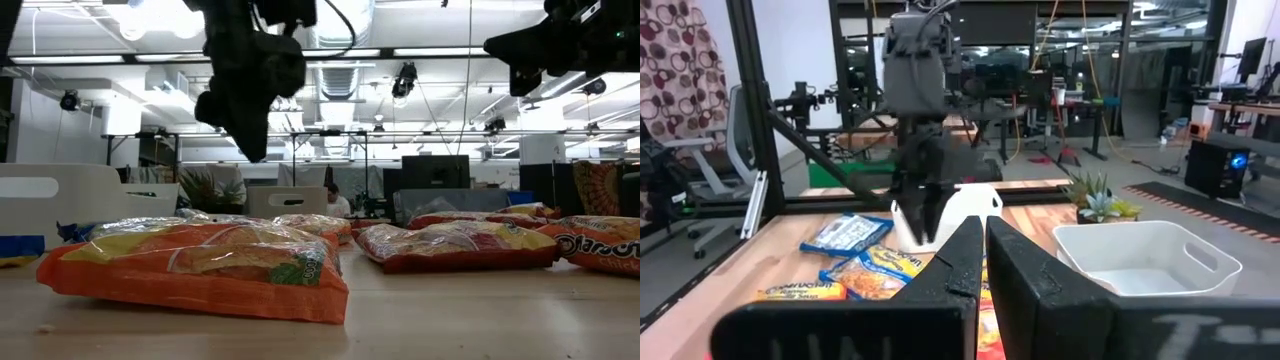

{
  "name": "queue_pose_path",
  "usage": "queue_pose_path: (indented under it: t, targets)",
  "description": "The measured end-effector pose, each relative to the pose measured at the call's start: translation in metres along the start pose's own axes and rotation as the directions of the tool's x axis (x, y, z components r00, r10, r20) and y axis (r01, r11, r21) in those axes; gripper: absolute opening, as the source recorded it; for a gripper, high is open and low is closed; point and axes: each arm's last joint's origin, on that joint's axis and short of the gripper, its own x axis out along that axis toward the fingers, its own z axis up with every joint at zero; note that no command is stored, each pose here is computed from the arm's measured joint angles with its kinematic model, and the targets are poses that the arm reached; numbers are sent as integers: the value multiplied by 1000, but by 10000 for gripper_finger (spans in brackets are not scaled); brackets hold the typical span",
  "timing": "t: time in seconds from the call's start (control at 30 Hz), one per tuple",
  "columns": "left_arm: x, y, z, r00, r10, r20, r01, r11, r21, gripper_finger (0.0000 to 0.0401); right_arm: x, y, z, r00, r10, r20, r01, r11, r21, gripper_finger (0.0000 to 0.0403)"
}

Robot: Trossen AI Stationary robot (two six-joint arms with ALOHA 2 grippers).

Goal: Sort Maruchan noodles
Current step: Put the orange noodle pack into the gray bin

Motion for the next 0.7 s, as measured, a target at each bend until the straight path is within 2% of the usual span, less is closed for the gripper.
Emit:
queue_pose_path:
  t: [0.13,0.33,0.43,0.57,0.7]
  targets:
    - [14,-6,9,1000,22,-17,-22,1000,1,99,1,0,-1,1000,0,-10,0,1000,3,9]
    - [25,-1,14,968,231,100,-225,972,-70,179,1,0,-3,999,0,-32,1,1000,7,9]
    - [25,3,15,944,297,143,-283,953,-112,214,1,0,-5,999,0,-47,1,1000,11,9]
    - [37,6,14,927,309,215,-268,942,-200,241,1,0,-6,998,-1,-60,2,1000,19,9]
    - [55,11,7,927,292,237,-233,940,-248,246,1,0,-6,998,-1,-60,2,1000,23,9]
